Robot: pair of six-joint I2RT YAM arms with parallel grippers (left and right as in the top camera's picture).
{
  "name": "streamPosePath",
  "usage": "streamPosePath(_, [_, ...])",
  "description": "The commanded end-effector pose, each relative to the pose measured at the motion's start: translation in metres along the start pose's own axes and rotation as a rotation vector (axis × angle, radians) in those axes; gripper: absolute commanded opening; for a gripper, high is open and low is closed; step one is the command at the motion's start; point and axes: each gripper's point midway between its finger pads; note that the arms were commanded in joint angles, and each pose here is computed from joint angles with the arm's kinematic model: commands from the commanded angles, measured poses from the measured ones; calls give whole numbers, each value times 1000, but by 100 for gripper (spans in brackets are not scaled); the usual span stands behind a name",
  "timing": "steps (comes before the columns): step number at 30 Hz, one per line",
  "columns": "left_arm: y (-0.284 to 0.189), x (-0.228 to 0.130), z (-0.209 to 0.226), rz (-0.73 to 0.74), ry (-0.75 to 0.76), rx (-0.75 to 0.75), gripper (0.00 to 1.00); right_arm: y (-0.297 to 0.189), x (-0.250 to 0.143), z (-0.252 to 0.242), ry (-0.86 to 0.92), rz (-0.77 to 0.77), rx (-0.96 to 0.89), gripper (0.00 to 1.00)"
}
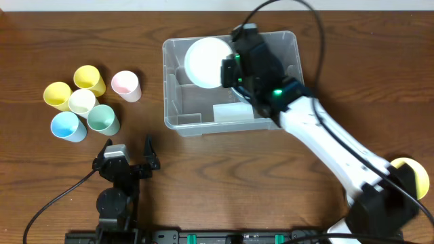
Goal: Pack container
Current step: 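Carry the white bowl over the bin and lower it into the left side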
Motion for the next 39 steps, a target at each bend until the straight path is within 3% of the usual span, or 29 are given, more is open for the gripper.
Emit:
streamPosePath(1, [2,-20,-1,52,10,1,98,23,-7,3,-12,-18,-18,1])
streamPosePath(20, [2,-20,-1,52,10,1,98,91,-53,-26,-19,42,-90,1])
streamPosePath(39, [2,-20,-1,52,9,1,98,104,-42,-23,-6,-29,-66,1])
Point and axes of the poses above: each gripper's point midway between its finger pads, its own y axis out along the fingers, its own z axis along the line the jaws close on, x = y × z, and after that the axes turned 12 degrees about y, right-handed
